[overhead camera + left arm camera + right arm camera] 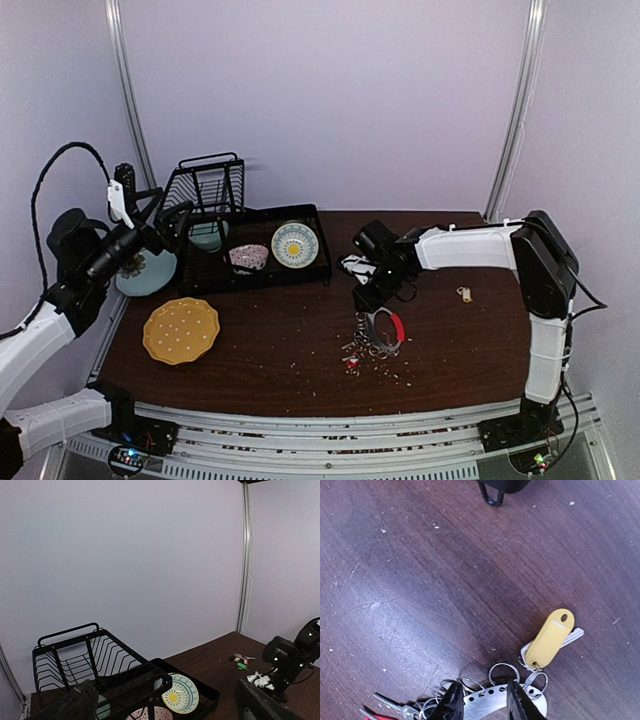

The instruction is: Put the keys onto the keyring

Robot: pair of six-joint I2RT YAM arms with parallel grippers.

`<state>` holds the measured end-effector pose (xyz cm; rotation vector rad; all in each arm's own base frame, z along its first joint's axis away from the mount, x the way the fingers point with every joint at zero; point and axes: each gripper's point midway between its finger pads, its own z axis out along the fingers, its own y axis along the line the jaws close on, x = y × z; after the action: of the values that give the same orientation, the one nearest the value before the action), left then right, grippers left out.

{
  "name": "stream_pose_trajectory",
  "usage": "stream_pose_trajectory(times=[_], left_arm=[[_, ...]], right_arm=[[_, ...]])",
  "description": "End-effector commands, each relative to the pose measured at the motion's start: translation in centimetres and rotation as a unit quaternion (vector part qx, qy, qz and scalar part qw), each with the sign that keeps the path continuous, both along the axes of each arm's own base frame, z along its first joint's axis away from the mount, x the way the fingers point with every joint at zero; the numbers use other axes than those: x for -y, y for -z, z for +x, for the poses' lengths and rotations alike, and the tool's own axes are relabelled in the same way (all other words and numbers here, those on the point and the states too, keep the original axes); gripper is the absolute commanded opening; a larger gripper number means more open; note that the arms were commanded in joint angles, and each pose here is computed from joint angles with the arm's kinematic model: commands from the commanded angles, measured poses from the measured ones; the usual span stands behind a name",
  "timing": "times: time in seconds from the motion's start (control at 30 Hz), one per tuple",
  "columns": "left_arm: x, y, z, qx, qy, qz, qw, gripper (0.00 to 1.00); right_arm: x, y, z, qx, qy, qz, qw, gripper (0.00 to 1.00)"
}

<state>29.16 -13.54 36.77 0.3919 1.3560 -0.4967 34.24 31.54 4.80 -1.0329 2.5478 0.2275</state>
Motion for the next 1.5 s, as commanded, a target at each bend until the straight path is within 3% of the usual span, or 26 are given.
stream_pose_trajectory(times=[0.0,0.23,0.4,0.7,0.97,1.13,1.27,1.47], left_arm=[[0.4,-0.5,-0.2,0.014,0.009,0.002,1.0,0.98],[0.4,-0.3,0.0,0.011,0.009,0.005,1.0,0.98],[0.4,-0.3,0.0,0.012,0.008,0.007,1.0,0.98],[0.3,-0.3,-0.1,0.015,0.005,0.011,1.0,0.98],[0.4,-0.4,-0.2,0.016,0.008,0.011,1.0,0.98],[1.1,-0.5,-0.7,0.025,0.033,0.012,0.999,0.98],[2.1,-0.4,-1.2,0.026,0.07,0.009,0.997,0.98],[4.8,-0.8,-4.1,0.063,0.172,0.022,0.983,0.92]], right_arm=[[0.1,1.3,-0.7,-0.027,-0.019,-0.006,0.999,0.31],[-0.1,2.3,-0.8,-0.054,-0.034,0.001,0.998,0.32],[-0.6,2.2,-1.7,-0.074,-0.047,0.02,0.996,0.14],[-0.8,0.4,-2.0,-0.069,-0.047,0.039,0.996,0.0],[-1.7,-2.6,-2.6,-0.058,-0.055,0.087,0.993,0.0],[-2.5,-6.9,-2.7,-0.004,-0.057,0.158,0.986,0.0],[-3.5,-12.3,-2.3,0.07,-0.068,0.232,0.968,0.0],[-6.0,-21.0,-4.8,0.159,-0.132,0.37,0.906,0.0]])
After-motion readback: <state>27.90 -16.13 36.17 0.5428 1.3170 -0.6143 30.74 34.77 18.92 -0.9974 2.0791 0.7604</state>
